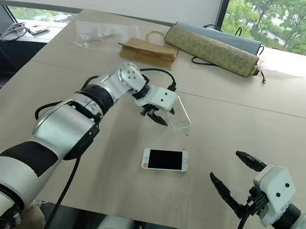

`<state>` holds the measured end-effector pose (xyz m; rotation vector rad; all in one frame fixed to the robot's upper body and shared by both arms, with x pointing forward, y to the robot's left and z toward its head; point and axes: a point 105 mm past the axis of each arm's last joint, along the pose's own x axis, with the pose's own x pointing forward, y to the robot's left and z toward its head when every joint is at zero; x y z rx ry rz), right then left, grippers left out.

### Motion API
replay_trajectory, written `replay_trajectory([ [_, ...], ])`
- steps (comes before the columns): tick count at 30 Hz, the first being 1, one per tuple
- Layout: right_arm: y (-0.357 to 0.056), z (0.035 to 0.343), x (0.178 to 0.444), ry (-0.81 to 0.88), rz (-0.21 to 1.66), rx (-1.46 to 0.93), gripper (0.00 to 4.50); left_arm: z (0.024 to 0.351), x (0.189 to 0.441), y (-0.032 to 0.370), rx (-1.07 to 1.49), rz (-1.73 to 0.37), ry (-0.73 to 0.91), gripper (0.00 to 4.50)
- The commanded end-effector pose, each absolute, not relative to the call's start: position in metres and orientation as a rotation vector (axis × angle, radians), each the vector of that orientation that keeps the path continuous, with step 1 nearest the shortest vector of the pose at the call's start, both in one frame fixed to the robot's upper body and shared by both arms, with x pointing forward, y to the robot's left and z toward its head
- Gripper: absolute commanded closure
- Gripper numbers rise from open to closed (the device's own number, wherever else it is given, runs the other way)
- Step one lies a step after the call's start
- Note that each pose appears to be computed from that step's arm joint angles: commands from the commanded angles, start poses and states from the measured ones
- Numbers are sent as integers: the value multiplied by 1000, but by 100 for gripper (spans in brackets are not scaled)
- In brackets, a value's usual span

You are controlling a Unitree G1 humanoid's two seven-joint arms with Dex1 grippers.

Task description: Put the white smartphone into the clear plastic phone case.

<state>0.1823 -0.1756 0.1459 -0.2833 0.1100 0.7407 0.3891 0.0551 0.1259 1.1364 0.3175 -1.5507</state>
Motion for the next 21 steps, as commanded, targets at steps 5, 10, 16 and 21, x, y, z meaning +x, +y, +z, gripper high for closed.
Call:
replay_trajectory([
  [5,-169,156,175,72,727,-298,0,111,393,57,1276,-1505,371,329],
  [10,-169,157,171,75,714,-296,0,107,394,62,1261,-1494,415,448],
  [16,-168,156,169,76,713,-290,0,123,393,68,1073,-1503,444,448],
  [21,-168,153,170,75,723,-284,0,148,379,76,852,-1621,517,448],
])
